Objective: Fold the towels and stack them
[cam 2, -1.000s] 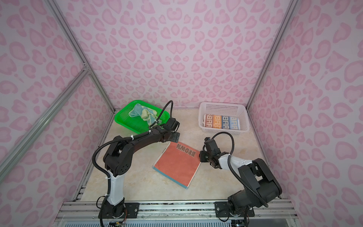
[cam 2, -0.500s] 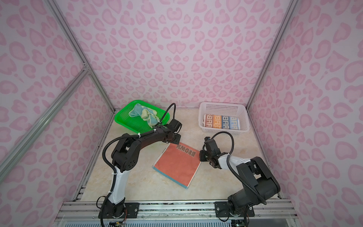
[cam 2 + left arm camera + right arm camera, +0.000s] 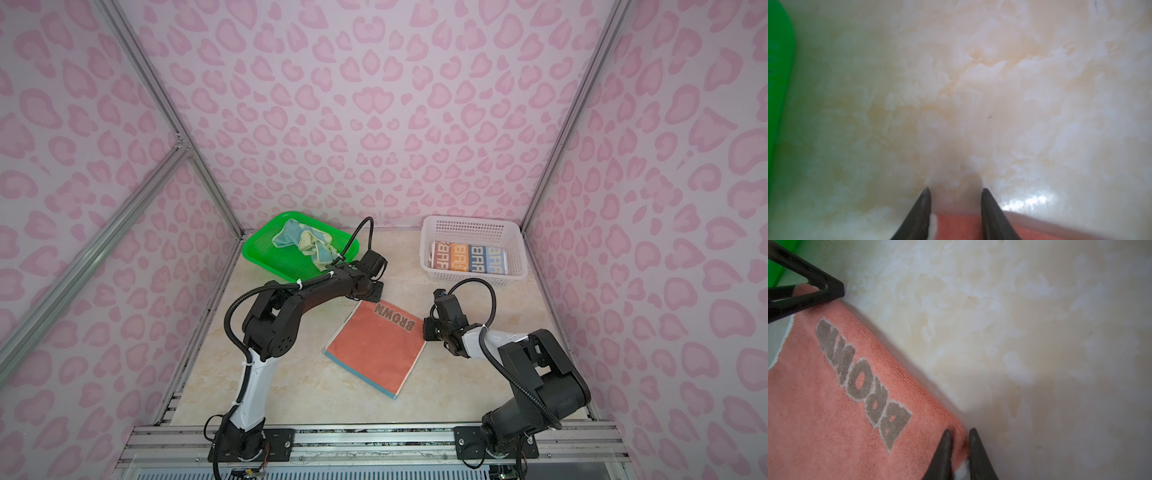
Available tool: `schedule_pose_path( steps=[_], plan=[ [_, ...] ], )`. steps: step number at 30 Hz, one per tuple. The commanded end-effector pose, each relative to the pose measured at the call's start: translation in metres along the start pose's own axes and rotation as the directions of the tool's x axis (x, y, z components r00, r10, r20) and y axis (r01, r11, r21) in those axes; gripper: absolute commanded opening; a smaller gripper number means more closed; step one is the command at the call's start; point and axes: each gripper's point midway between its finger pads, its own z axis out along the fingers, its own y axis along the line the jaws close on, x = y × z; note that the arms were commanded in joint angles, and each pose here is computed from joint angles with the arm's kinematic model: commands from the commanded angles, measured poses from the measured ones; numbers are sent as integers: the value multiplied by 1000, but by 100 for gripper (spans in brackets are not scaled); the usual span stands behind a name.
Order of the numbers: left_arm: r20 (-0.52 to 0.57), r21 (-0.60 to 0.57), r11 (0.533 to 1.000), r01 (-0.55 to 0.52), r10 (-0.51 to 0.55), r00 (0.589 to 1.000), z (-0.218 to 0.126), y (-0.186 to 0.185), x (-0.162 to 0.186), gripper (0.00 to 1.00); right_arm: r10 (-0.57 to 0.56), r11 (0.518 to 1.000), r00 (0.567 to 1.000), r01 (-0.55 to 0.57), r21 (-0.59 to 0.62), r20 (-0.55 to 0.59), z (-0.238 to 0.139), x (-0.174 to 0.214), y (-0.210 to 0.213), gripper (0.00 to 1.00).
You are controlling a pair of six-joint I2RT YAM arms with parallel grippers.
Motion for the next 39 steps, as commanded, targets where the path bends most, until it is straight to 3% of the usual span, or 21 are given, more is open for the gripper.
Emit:
schedule_pose_path(
  steps=[1,4,5,11,19,26,34,39],
  plan=[
    [-80,24,1000,6,-4,997,10,-4,20,26,8,1000,997,-8,4,-71,2,20,-5,9],
    [-86,32,999,10,-7,996,13,-6,23,3,7,1000,997,-7,3,-73,2,21,-5,3],
    [-85,33,999,14,-11,996,13,-6,22,2,8,1000,997,-8,3,-74,2,21,-6,2],
    [-36,55,998,15,-13,999,7,-10,10,2,1,1000,998,0,13,-55,-2,15,-10,0],
    [198,100,995,11,-31,980,-38,-17,-49,2,-37,999,999,36,40,18,-21,-22,-20,0],
    [319,107,994,-4,-31,947,-69,-17,-78,2,-123,992,991,122,26,53,-38,-47,-12,0],
    [371,112,994,-6,-36,928,-93,-7,-61,2,-155,977,987,160,-137,47,-58,-32,19,0],
    [328,53,999,7,-24,944,-87,10,-29,2,-189,959,982,189,-211,21,-71,-8,42,0]
  ],
)
